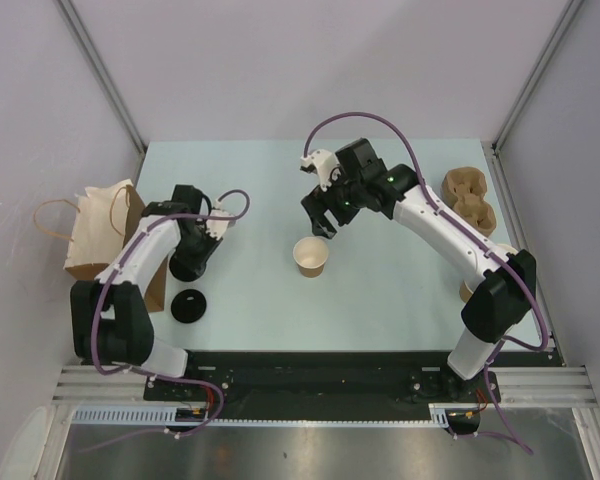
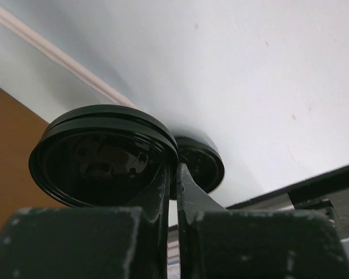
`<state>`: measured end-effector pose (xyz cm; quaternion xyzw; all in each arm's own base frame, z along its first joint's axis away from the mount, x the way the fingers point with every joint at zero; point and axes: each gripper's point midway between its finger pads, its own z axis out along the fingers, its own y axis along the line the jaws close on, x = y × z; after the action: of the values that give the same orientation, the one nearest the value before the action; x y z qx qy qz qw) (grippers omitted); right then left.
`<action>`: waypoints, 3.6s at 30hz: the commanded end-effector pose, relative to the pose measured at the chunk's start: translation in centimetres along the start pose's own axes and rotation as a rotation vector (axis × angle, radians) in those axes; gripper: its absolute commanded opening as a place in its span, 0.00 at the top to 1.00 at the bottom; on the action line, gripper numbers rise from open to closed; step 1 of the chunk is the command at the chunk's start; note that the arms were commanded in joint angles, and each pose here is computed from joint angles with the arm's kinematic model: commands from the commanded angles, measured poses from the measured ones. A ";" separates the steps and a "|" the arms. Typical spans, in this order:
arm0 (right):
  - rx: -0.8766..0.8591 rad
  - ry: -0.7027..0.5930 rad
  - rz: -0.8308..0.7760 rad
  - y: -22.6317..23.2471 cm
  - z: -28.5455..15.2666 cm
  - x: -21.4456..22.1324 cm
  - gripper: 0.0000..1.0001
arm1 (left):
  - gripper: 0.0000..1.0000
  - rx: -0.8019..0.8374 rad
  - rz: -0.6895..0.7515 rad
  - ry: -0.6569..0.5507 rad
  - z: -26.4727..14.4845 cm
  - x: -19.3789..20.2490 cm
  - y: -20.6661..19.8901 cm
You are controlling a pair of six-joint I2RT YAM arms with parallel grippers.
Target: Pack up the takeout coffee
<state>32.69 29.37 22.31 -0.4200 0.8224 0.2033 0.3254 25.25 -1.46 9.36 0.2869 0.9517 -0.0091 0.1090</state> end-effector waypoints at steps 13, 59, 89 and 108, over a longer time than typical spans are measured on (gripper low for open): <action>0.005 -0.022 0.042 -1.2 -0.4 -0.3 0.10 | 1.00 -0.065 0.015 -0.088 2.4 -10.9 6.0; 0.007 -0.008 0.102 -2.9 -0.5 0.9 0.10 | 0.29 -0.120 0.033 -0.255 3.2 -22.3 16.6; 0.038 -0.060 0.064 -2.2 -3.5 0.5 0.10 | 0.33 0.072 0.083 0.013 1.3 6.8 -2.0; 0.019 -0.044 0.079 -2.3 -2.5 0.8 0.10 | 0.63 0.065 0.182 0.121 6.2 8.6 -3.1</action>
<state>33.10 25.81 22.47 -0.3848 0.8377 0.2085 0.3265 17.78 -0.04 2.33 0.3624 0.9307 -0.0234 0.0443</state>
